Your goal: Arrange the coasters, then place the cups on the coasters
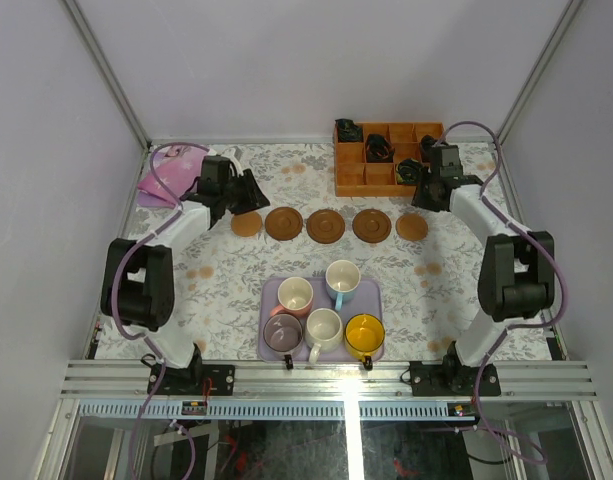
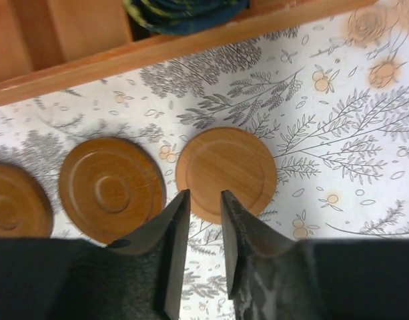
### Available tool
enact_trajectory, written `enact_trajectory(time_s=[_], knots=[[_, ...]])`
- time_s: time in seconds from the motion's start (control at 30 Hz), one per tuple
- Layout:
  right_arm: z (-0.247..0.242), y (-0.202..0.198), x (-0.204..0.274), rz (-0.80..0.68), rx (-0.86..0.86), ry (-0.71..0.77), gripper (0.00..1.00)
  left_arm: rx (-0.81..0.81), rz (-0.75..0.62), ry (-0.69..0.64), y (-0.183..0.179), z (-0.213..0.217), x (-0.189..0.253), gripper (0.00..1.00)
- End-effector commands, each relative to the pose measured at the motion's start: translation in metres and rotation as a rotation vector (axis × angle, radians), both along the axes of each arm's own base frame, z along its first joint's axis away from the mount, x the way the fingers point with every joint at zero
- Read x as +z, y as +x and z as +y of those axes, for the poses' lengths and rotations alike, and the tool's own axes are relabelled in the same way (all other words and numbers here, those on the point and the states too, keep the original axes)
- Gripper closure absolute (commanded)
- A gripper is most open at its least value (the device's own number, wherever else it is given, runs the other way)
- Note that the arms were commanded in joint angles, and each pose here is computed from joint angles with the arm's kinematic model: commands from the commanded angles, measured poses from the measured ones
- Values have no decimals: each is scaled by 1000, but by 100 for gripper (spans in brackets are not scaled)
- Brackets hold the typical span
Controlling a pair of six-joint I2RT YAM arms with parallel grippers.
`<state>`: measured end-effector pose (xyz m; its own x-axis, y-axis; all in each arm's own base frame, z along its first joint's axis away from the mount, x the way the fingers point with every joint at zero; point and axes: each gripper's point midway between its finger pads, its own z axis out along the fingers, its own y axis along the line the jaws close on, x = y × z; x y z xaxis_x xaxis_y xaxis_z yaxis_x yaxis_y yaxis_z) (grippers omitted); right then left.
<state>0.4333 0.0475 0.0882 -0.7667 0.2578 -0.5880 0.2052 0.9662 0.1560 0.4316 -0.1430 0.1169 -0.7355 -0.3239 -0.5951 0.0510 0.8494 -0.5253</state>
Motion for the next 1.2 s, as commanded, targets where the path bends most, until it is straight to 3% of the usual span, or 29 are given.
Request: enact_trajectory(time_s=[0.0,0.23,0.43,0.7,1.17], knots=[[13,-10,44,-83,44,-25,62,-2,-77,23,2,6,25,59],[49,-51,66,-76,164,-65,28,-42,-89,18,-28,6,37,42],[75,-100,73,-40,250,-47,0,-87,-21,15,-83,8,32,22],[105,-154,85,-15,328,48,0,-155,24,14,-148,11,45,5],[142,-233,67,30,438,115,0,-177,4,-47,-150,-3,39,3]])
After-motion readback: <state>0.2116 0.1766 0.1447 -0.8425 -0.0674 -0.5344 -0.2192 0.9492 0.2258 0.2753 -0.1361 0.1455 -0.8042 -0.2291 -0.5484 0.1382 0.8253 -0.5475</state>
